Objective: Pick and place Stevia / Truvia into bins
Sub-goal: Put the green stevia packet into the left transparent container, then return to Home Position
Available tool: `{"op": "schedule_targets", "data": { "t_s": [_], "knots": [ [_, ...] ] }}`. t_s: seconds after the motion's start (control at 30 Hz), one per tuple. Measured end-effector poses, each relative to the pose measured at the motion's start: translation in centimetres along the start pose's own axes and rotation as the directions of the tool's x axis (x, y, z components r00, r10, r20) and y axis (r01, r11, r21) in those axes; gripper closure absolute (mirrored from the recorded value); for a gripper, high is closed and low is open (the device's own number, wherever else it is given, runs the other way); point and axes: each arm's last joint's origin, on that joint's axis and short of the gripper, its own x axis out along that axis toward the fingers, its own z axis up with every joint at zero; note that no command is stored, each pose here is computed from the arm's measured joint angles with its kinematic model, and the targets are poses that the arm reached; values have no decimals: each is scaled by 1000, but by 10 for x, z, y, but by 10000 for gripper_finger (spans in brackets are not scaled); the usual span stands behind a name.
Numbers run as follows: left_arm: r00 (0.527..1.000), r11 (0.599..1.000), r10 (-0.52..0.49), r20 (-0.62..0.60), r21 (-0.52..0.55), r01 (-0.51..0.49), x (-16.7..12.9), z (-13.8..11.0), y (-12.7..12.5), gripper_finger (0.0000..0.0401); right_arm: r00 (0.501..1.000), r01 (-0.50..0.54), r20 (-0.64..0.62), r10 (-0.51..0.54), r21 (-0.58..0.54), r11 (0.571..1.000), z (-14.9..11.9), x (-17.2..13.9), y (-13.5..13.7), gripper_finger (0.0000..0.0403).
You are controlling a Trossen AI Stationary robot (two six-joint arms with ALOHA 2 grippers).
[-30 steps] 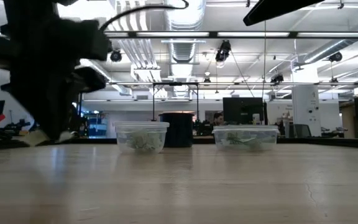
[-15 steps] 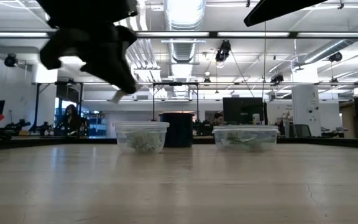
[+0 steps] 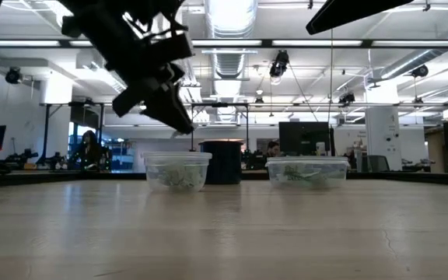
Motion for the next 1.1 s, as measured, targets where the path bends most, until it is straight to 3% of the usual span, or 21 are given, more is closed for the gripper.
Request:
{"op": "schedule_targets", "data": {
  "t_s": [0.33,0.47,0.8,0.9,1.0,1.1],
  "knots": [
    [998,997,-65,12,-41,66,15,-21,6,378,1000,0,0,0,-10,1000,0,0,0,328],
    [994,994,-105,15,-38,106,16,-23,4,358,1000,0,0,0,-14,1000,0,0,0,326],
    [998,996,-55,29,-66,57,13,-18,8,268,1000,-2,30,2,-18,1000,3,0,1,334],
    [999,995,-15,49,-94,20,10,-10,13,258,999,-3,47,4,-25,1000,8,-2,-1,335],
    [997,994,-4,83,-109,13,2,-3,17,256,997,1,70,7,-103,995,13,-11,-6,335],
    [993,1000,-5,115,-22,8,-10,0,21,255,994,50,105,-39,-105,993,18,-20,-18,335]
  ]
}}
